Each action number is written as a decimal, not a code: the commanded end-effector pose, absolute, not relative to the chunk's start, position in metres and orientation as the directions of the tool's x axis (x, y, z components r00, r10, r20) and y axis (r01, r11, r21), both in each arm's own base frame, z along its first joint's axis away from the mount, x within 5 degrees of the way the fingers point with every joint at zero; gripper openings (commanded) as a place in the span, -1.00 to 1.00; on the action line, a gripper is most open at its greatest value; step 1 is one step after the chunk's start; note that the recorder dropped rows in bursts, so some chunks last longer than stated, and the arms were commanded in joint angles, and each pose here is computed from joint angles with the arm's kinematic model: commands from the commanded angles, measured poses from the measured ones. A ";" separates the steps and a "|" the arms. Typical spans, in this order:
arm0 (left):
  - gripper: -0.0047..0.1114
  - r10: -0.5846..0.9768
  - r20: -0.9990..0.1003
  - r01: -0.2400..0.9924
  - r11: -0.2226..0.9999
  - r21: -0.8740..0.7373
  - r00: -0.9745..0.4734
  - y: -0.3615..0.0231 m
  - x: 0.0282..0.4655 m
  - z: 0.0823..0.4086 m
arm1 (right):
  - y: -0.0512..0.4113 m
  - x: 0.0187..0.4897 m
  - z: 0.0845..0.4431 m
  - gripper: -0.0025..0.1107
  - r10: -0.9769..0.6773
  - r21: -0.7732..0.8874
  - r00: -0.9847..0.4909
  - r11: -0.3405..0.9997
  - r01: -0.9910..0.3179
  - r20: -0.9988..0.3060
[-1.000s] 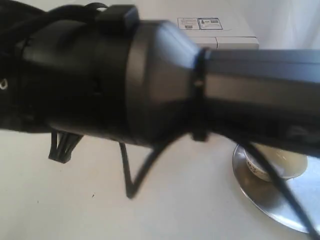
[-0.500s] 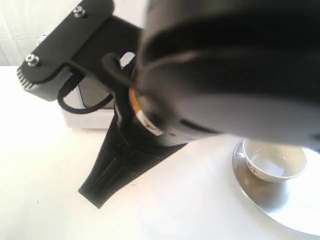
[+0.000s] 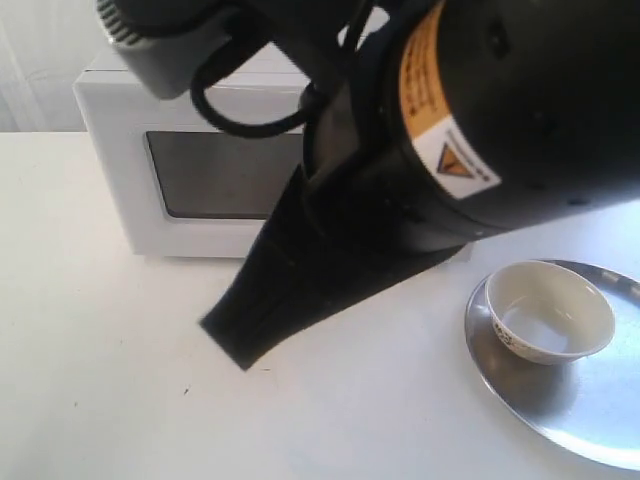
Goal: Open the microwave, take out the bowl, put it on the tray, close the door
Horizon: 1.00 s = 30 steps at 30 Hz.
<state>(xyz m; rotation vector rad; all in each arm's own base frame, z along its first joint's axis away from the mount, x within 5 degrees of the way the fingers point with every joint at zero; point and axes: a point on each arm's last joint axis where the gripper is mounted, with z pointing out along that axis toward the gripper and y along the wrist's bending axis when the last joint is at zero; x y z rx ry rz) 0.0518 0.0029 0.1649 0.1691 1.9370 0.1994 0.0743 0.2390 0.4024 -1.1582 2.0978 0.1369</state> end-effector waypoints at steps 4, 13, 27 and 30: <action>-0.92 0.209 -0.911 0.025 0.976 0.215 -0.356 0.003 0.052 0.166 | 0.237 0.104 0.407 -0.96 -0.516 -0.145 -0.269 0.627 -0.765 -0.813; -0.92 0.209 -0.911 0.025 0.976 0.215 -0.356 0.003 0.052 0.166 | 0.202 0.153 0.317 -0.96 -0.184 0.135 -0.328 0.652 -0.746 -0.926; -0.92 0.209 -0.911 0.025 0.976 0.215 -0.356 0.003 0.052 0.166 | 0.040 0.080 0.241 -0.96 0.096 0.140 -0.121 0.889 -0.437 -0.988; -0.92 0.209 -0.911 0.025 0.976 0.215 -0.356 0.003 0.052 0.166 | 0.024 0.069 0.225 -0.96 0.140 0.139 -0.019 0.935 -0.326 -0.990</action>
